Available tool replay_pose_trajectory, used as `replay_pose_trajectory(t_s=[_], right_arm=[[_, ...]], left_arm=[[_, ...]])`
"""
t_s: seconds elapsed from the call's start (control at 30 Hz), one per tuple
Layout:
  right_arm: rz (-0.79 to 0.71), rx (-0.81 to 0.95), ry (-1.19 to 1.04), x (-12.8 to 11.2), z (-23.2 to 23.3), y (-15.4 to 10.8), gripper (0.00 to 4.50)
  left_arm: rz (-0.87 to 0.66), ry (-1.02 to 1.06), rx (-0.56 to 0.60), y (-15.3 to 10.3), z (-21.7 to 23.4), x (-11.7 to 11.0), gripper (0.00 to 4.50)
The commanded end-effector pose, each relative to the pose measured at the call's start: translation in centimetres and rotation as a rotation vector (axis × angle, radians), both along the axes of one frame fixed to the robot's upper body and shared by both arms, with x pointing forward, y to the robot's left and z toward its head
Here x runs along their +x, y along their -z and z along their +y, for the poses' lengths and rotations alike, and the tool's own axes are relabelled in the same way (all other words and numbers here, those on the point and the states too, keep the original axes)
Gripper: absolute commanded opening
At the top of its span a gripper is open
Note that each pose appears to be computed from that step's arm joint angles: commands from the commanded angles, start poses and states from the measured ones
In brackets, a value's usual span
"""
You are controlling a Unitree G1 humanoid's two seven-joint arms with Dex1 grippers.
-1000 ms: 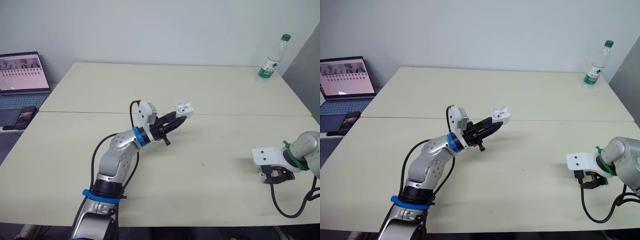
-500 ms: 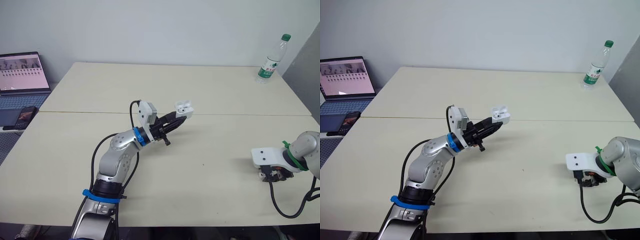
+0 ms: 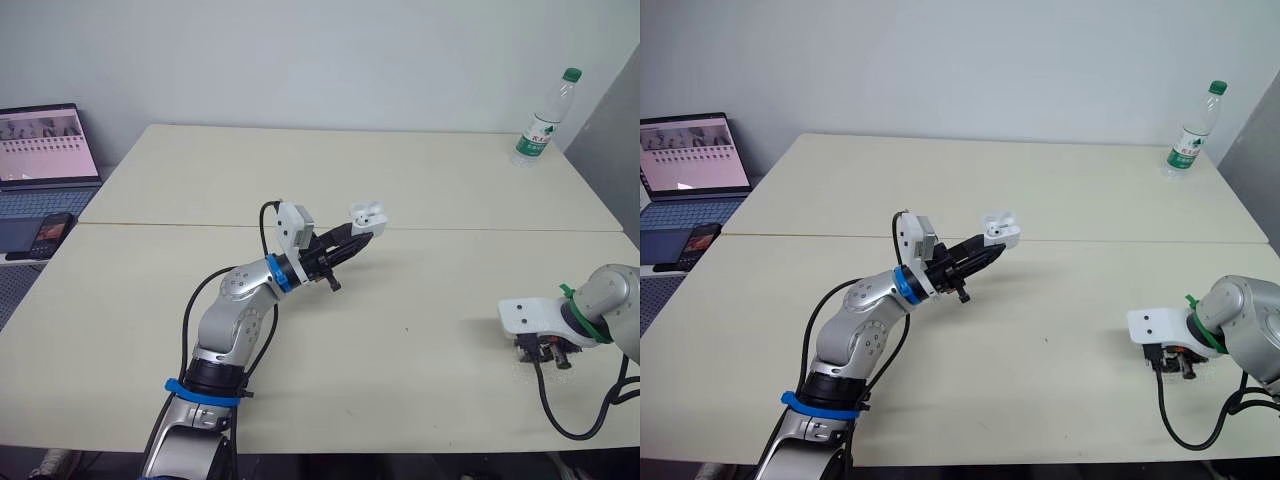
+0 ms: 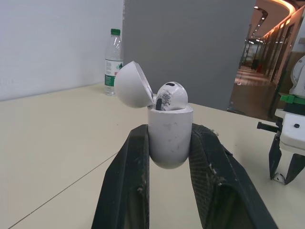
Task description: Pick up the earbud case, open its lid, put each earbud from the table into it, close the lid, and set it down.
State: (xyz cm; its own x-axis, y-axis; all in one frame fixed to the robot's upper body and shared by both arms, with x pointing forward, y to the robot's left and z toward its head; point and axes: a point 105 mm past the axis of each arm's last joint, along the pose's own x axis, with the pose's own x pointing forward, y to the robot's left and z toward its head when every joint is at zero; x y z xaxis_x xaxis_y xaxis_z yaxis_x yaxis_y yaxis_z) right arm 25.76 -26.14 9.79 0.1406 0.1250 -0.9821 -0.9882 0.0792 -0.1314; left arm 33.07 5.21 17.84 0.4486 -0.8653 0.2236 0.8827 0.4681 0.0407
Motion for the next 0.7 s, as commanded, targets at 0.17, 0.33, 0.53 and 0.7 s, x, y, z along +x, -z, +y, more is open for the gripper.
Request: replay_pose_trajectory(t_s=[0.17, 0.33, 0.53, 0.7], right_arm=[[-0.029, -0.014, -0.023, 0.4, 0.2, -0.8, 0.04], [-0.034, -0.013, -0.02, 0.4, 0.1, -0.9, 0.04], [-0.053, 0.015, -0.003, 0.7, 0.3, -1.5, 0.04], [-0.056, 0.043, 0.045, 0.4, -0.7, -2.7, 0.41]], left_arm=[[-0.05, 0.003, -0.012, -1.1, -0.1, -0.4, 0.78], [-0.048, 0.004, -0.012, -1.1, -0.1, -0.4, 0.78], [-0.048, 0.006, -0.012, -1.0, -0.2, -0.4, 0.78], [-0.046, 0.002, -0.011, -0.9, 0.0, -0.5, 0.78]])
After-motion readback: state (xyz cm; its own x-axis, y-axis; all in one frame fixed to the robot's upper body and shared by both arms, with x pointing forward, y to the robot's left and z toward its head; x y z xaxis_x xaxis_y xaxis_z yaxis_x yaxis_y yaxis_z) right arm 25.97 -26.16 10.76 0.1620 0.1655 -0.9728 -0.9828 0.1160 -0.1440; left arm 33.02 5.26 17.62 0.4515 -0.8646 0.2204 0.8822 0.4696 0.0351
